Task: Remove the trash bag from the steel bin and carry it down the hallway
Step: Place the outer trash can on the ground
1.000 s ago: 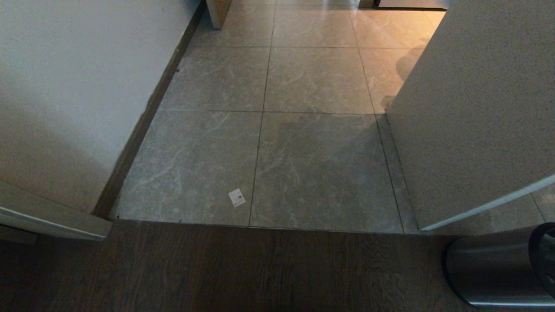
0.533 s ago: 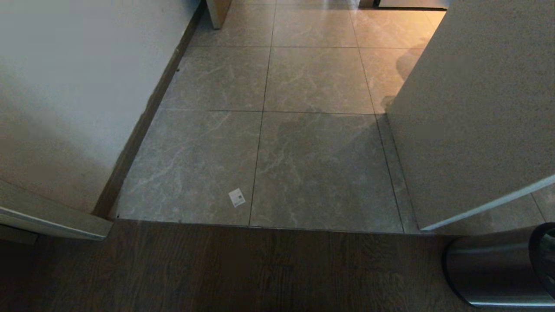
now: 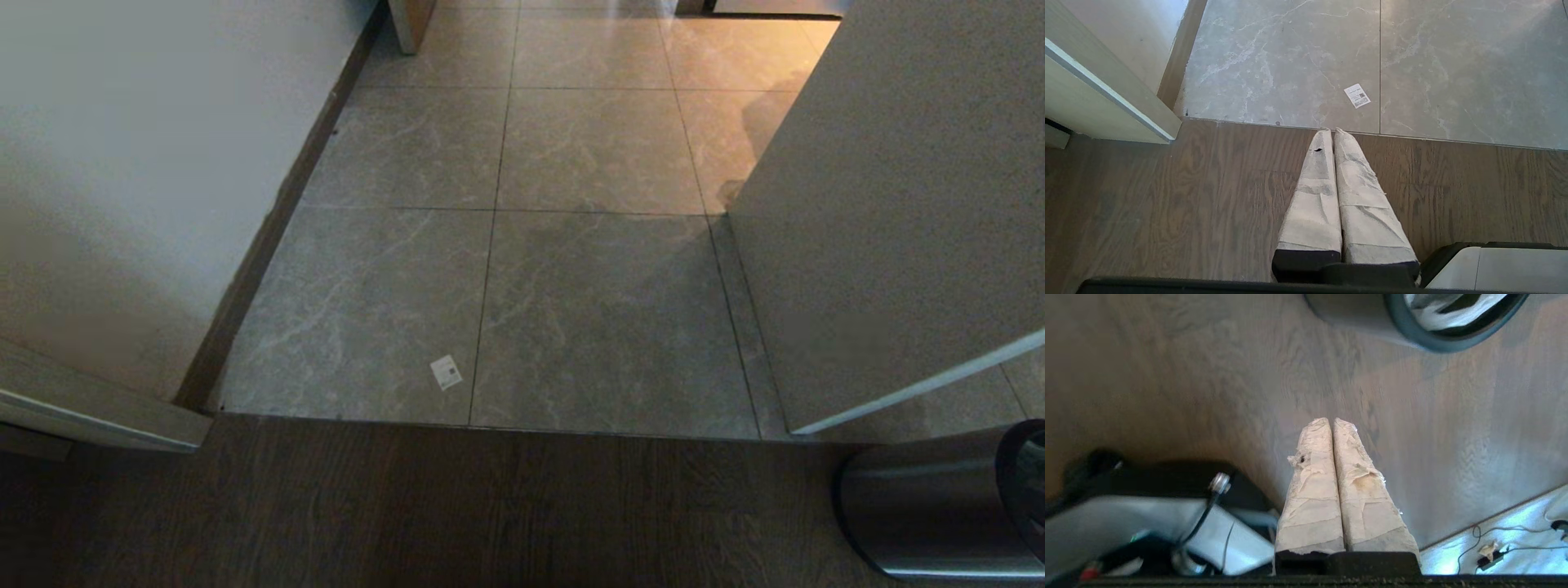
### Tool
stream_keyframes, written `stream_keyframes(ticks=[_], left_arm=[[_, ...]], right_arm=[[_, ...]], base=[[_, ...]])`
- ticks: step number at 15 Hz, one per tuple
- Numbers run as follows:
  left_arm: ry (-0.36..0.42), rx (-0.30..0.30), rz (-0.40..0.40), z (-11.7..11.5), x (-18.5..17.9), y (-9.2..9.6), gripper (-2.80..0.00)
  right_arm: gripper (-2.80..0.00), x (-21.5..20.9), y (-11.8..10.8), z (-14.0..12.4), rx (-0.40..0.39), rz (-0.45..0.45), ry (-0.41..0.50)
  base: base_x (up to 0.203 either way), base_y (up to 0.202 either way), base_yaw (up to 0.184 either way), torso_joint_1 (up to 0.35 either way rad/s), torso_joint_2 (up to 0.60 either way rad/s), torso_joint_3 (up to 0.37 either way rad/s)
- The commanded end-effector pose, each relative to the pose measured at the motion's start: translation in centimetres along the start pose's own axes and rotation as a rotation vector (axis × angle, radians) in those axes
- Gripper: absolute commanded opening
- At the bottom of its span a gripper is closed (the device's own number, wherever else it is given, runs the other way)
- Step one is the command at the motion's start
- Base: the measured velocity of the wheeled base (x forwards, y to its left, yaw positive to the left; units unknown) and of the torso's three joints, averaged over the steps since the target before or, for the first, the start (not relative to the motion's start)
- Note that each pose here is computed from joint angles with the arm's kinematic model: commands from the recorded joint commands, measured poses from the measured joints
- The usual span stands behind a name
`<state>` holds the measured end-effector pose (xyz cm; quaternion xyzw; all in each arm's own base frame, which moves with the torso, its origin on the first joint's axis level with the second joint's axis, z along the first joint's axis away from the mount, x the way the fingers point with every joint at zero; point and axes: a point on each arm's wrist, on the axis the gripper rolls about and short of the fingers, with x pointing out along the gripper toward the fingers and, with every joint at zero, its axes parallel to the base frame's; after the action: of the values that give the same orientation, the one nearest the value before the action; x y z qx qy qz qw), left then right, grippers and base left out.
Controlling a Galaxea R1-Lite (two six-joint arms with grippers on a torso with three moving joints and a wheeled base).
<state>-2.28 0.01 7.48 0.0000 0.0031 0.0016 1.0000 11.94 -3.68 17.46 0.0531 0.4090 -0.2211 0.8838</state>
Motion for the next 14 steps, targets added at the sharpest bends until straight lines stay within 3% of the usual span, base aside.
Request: stream_keyframes(ticks=[1,7,10,14], left_arm=[[0.000,0.000,0.000,0.0,0.0,0.0,-2.80],[0.000,0.000,0.000,0.0,0.0,0.0,-2.80],[0.000,0.000,0.000,0.0,0.0,0.0,-2.80],[0.000,0.000,0.000,0.0,0.0,0.0,-2.80]], right_arm=[[-2.80,2.9,-0.7,0.0,0.015,-0.049,0.056],[-2.80,6.9,-2.3,0.0,-0.020,-0.061,0.145],[-2.80,10.0,-3.8,1.3,-0.052,-0.042,0.083],[-2.80,12.9,-6.6,1.6,-0.141,0.078,0.044]], base=[[0.000,0.000,0.000,0.000,0.00,0.000],[0.000,0.000,0.000,0.000,0.00,0.000],[0.000,0.000,0.000,0.000,0.00,0.000],[0.000,0.000,0.000,0.000,0.00,0.000]])
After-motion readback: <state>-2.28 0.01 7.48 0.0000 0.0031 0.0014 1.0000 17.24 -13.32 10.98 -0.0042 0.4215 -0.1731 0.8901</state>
